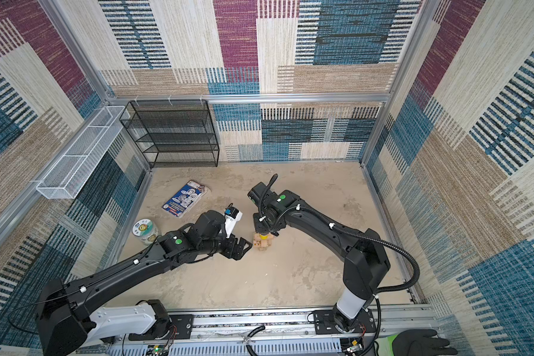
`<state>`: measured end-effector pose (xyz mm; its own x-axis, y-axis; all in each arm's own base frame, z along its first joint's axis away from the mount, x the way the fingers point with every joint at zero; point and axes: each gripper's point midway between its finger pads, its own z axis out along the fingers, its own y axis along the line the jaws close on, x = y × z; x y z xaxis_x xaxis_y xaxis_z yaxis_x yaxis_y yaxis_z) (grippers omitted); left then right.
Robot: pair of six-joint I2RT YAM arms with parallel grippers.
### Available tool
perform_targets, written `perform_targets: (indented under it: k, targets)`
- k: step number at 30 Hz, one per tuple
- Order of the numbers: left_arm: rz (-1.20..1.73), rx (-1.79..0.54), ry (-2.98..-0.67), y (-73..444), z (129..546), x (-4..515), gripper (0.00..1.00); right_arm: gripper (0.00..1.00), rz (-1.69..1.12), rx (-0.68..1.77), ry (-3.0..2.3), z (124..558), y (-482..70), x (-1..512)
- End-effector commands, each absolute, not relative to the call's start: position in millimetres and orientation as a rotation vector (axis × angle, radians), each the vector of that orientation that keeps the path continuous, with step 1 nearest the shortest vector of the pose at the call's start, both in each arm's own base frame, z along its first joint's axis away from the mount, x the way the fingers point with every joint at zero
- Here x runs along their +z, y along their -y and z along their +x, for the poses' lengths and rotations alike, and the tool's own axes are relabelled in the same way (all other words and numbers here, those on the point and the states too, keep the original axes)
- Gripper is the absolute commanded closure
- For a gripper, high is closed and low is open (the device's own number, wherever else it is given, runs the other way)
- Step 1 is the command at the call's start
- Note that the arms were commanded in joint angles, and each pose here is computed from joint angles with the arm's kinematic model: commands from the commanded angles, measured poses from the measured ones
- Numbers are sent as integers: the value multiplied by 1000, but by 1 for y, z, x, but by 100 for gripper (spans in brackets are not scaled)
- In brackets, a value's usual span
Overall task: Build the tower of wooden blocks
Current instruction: 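Lower the purple cube onto the blue cylinder with the right gripper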
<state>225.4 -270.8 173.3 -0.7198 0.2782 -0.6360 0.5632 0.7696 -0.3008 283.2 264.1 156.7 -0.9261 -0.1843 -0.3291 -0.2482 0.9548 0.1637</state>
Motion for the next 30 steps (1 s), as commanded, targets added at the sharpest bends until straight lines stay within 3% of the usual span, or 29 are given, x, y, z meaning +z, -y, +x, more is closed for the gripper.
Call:
perform_targets:
  k: [1, 16, 30]
  targets:
    - [642, -645, -2380, 270, 225, 173, 12, 80, -322, 282, -2789, 284, -264, 158]
    - [642, -646, -2378, 270, 225, 174, 12, 56, -324, 279, -2796, 283, -264, 158]
    - [643, -648, -2366, 270, 226, 177, 12, 54, -322, 284, -2784, 284, -265, 166]
